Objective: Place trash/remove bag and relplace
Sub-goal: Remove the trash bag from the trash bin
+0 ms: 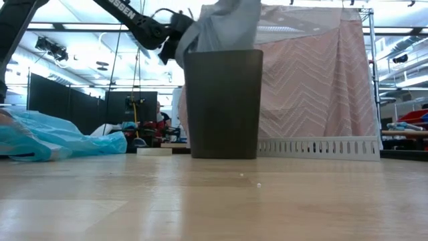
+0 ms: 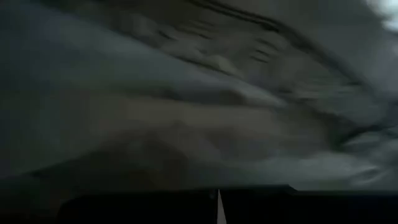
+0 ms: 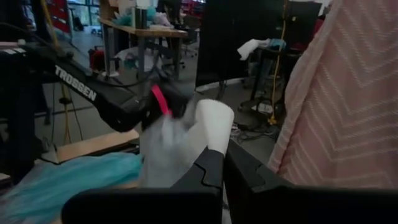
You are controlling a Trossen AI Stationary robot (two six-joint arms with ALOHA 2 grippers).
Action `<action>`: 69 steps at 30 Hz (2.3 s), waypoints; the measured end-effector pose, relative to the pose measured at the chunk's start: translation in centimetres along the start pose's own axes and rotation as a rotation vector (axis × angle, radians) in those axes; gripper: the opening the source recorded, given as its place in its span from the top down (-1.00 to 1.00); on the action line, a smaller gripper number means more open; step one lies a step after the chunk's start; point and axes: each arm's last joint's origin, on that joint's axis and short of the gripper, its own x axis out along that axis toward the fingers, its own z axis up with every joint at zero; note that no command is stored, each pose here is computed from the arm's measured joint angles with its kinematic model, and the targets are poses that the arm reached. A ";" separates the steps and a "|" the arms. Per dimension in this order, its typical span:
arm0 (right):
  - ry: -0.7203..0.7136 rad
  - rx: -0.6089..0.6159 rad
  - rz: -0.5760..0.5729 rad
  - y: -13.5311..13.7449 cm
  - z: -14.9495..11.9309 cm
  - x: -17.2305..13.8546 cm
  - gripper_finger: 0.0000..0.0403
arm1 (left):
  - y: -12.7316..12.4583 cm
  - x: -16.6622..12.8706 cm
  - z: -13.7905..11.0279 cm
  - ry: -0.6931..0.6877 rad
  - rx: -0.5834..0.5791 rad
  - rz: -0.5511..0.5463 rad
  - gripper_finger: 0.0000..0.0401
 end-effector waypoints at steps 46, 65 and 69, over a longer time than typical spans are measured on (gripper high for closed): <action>0.078 0.043 -0.228 0.8 -1.2 -3.6 1.00 | -3.3 -5.4 -1.3 0.144 -0.143 0.072 0.99; 0.108 0.035 -0.202 0.3 -1.5 -3.5 1.00 | -15.8 -13.2 -0.2 -0.248 0.316 -0.406 0.98; 0.109 0.034 -0.203 0.3 -1.5 -3.4 1.00 | -17.1 -13.8 -0.6 -0.199 0.277 -0.517 0.98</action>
